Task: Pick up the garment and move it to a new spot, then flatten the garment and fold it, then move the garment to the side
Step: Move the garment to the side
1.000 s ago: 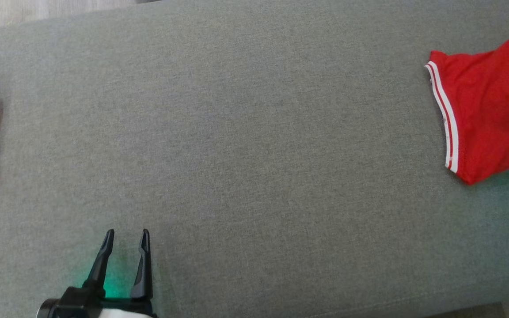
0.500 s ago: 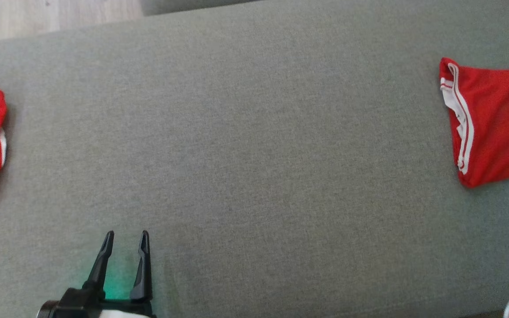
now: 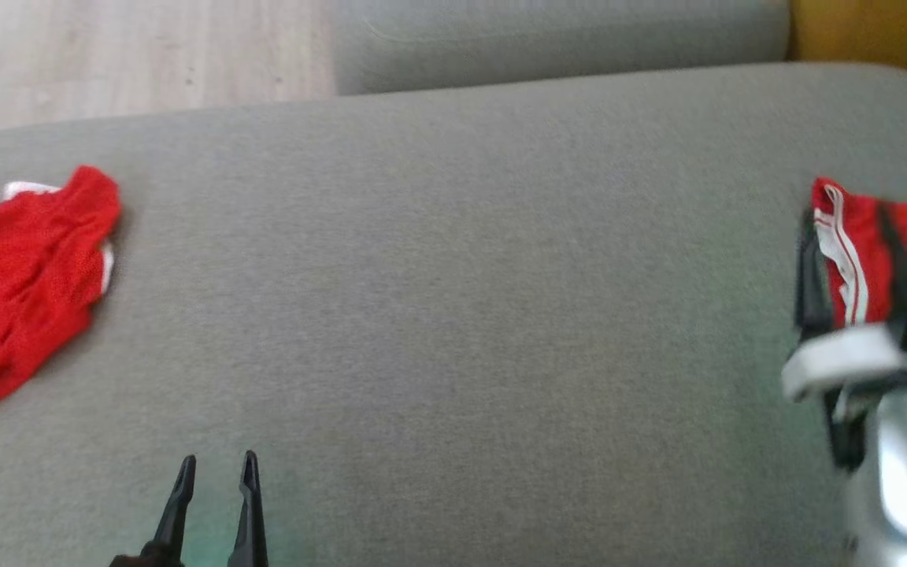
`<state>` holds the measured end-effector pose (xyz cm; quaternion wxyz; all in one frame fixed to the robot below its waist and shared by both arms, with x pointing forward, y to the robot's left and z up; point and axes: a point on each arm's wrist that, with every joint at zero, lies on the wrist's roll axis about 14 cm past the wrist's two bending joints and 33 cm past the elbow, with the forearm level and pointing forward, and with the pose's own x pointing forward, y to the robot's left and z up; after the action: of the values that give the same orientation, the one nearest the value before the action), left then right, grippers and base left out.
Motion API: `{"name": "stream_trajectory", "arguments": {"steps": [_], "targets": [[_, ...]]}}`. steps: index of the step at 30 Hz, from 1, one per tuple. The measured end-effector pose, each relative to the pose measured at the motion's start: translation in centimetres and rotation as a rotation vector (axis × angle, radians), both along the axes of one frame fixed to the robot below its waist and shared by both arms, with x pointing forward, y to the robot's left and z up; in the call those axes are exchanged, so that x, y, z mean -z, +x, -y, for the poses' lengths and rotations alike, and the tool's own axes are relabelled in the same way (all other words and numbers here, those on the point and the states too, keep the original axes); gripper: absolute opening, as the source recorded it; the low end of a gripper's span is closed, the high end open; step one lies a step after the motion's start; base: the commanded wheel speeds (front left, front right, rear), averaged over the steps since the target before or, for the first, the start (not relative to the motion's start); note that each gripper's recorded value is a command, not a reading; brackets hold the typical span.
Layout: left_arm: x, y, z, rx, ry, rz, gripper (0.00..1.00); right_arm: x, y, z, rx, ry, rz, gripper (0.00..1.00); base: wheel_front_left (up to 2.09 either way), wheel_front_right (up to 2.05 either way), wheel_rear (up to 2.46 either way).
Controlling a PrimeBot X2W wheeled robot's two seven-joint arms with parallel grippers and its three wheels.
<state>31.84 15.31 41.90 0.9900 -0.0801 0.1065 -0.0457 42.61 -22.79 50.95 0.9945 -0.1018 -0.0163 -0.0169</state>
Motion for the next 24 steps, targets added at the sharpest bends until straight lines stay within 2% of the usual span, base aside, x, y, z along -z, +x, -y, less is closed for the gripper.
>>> {"name": "stream_trajectory", "arguments": {"steps": [5, 9, 14, 24], "targets": [[-0.8, -0.7, -0.9, -0.041, -0.003, 0.027, 1.0, 1.9, -3.0, -2.5, -0.05, 0.052, -0.033, 1.0, 0.0, 0.0, 0.0], [-0.9, -1.2, -1.2, -0.054, -0.003, 0.028, 1.0, 2.9, -4.7, -2.7, -0.055, 0.055, -0.06, 1.0, 0.0, 0.0, 0.0], [-1.0, -1.5, -1.3, -0.059, -0.002, 0.03, 1.0, 4.7, -7.3, -3.0, -0.049, 0.131, -0.106, 1.0, 0.0, 0.0, 0.0], [-1.4, -1.2, -0.5, -0.032, -0.004, 0.049, 1.0, 5.0, -9.3, -3.0, -0.041, 0.161, -0.114, 1.0, 0.0, 0.0, 0.0]]}}
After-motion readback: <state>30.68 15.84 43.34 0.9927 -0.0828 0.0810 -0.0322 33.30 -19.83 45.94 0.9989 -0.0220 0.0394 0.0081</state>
